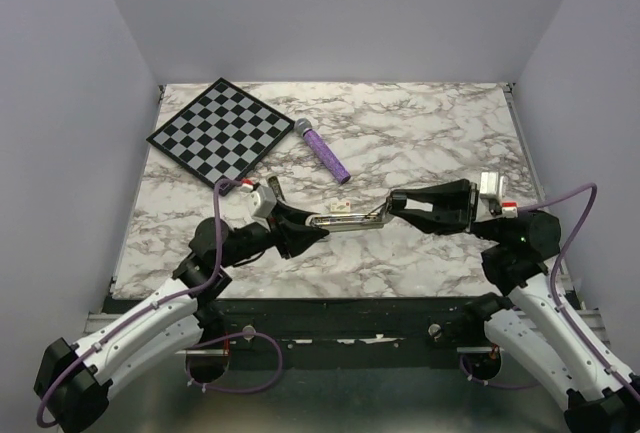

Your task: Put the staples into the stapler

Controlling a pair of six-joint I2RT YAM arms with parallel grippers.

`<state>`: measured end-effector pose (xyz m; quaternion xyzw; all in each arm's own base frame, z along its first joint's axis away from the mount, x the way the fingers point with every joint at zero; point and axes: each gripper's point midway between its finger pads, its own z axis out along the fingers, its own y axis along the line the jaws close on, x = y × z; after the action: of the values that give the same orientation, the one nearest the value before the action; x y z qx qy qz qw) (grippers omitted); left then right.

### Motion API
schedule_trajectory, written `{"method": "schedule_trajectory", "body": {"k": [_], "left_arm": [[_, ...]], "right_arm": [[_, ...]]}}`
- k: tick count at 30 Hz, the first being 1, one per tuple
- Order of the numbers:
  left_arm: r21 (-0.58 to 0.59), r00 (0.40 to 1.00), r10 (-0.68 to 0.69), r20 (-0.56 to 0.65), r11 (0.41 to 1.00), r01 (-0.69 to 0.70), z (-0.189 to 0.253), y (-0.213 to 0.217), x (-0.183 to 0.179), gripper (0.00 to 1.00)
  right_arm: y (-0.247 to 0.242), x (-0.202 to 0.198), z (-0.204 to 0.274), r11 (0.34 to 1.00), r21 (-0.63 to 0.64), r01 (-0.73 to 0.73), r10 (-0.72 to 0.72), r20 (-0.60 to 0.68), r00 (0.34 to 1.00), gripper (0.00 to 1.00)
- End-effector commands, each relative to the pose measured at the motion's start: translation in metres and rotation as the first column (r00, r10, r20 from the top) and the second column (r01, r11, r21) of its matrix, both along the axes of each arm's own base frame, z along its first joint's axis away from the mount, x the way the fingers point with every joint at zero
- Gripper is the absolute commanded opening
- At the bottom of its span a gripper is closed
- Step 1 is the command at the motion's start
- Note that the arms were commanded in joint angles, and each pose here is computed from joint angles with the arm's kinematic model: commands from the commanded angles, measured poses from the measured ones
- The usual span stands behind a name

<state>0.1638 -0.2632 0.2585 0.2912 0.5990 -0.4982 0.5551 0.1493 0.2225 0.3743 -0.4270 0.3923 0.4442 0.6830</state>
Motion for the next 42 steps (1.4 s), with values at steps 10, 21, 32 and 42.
{"method": "schedule_trajectory", "body": {"k": [10, 21, 32, 42], "left_arm": [[-0.284, 0.967, 0.122, -0.222, 0.941, -0.184, -0.003, 0.014, 0.028, 0.0], [-0.252, 0.943, 0.126, -0.308, 0.945, -0.209, -0.039, 0.012, 0.03, 0.58], [-0.22, 0.94, 0.124, -0.317, 0.955, -0.2, -0.054, 0.007, 0.032, 0.76], [-0.162, 0.997, 0.014, 0.078, 0.987, -0.002, 0.034, -0.007, 0.014, 0.98]], "right_arm": [[-0.047, -0.037, 0.092, 0.859, 0.508, -0.067, -0.013, 0.152, 0.988, 0.01], [-0.064, -0.042, 0.113, 0.795, 0.603, -0.071, -0.044, 0.174, 0.984, 0.01], [-0.066, -0.055, 0.135, 0.764, 0.624, -0.166, 0.002, 0.255, 0.967, 0.01], [-0.052, -0.047, 0.121, 0.808, 0.562, -0.179, 0.065, 0.216, 0.974, 0.01]]}}
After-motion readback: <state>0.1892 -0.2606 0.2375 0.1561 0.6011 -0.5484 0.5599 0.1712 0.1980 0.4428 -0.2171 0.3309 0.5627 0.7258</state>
